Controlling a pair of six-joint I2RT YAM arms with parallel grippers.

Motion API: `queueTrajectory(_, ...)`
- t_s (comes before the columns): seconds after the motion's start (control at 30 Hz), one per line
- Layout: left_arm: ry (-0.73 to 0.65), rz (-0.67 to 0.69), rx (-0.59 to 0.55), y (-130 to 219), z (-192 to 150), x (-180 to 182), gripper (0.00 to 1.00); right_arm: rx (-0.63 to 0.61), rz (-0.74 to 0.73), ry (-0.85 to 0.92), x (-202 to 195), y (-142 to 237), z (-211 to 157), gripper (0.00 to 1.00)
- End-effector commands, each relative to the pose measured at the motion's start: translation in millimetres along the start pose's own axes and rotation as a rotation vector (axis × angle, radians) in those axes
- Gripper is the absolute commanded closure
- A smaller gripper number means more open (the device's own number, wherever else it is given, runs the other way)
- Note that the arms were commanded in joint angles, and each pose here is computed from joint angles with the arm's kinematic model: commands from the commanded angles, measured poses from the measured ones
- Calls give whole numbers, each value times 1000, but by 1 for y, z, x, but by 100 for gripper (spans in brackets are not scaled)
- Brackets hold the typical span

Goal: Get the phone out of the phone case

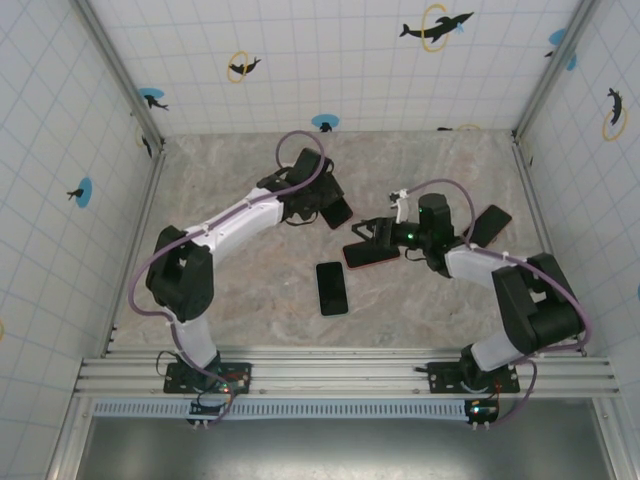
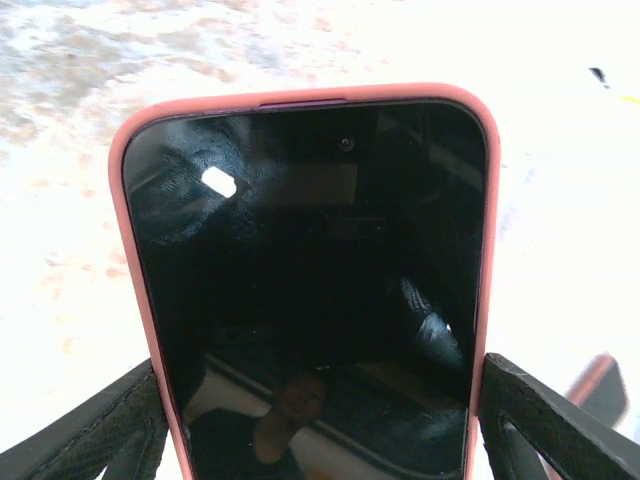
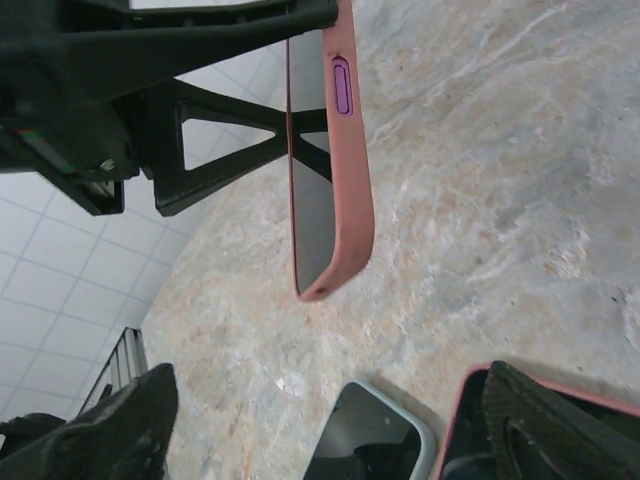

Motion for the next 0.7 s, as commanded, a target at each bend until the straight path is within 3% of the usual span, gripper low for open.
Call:
queueTrajectory(0.0, -42, -140, -51, 22, 8, -19, 52, -31, 79, 38, 15, -9, 16, 26)
queueTrajectory(0.67, -107, -281, -44, 32, -2, -32, 51, -70, 142, 23, 23, -22, 31, 79)
Point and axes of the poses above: each hand's point on the last joint's axis, 136 mm out from that joint toward the fingers, its own y axis back along the fingers, its own x axis along the line the jaws close on, z = x × y, the point moved 9 cm from there along y, back along the fingers, and after that the axes turned 12 degrees about -y, right-handed, at the moved point
